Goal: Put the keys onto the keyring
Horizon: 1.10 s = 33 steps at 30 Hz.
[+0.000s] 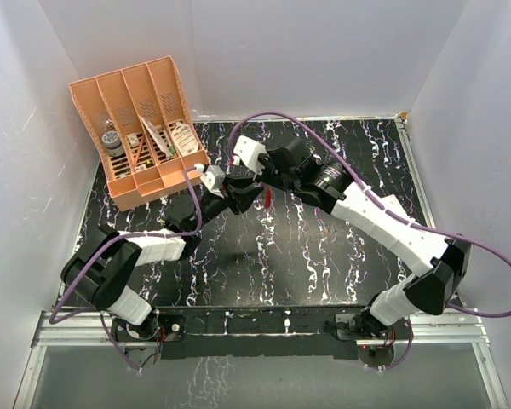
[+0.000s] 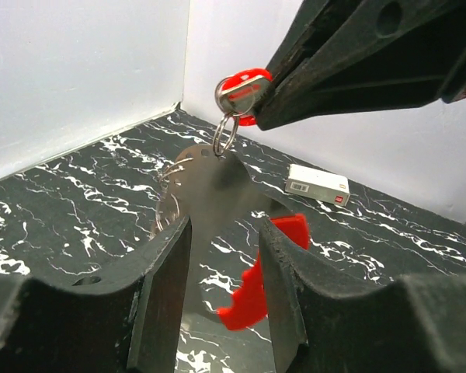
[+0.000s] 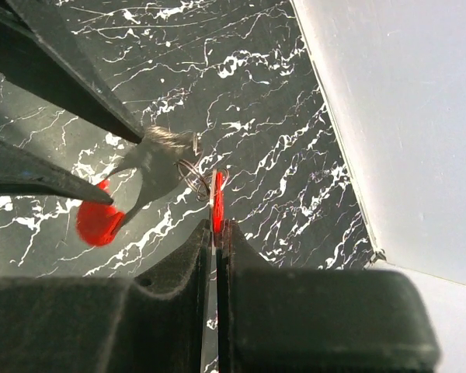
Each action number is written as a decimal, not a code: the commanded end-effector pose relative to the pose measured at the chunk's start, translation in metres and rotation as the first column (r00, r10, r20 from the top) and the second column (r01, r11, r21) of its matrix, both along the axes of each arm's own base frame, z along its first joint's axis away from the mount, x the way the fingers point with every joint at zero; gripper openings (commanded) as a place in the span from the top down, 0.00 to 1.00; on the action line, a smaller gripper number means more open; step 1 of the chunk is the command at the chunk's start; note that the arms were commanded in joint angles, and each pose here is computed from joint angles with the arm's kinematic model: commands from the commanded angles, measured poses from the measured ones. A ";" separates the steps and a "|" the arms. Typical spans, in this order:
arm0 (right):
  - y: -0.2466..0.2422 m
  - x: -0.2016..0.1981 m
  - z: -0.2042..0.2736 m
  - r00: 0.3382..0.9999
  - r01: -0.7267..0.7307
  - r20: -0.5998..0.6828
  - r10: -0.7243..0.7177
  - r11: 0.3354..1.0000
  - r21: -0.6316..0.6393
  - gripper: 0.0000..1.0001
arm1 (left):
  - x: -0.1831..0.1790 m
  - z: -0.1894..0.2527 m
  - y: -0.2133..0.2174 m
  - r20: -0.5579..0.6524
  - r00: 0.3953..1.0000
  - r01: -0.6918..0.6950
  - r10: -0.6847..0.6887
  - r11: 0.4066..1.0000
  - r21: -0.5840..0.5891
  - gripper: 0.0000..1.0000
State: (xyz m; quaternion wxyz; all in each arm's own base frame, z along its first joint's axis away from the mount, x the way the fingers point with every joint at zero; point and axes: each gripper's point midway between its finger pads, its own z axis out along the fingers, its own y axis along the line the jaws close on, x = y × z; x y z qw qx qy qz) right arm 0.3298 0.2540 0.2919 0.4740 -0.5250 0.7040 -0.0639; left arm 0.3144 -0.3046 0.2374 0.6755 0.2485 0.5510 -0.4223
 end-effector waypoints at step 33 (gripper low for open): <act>0.058 0.044 0.053 0.988 0.150 -0.070 -0.135 0.939 0.308 1.00 | 0.002 -0.018 0.027 0.282 0.835 -0.502 0.473 0.864 0.037 0.02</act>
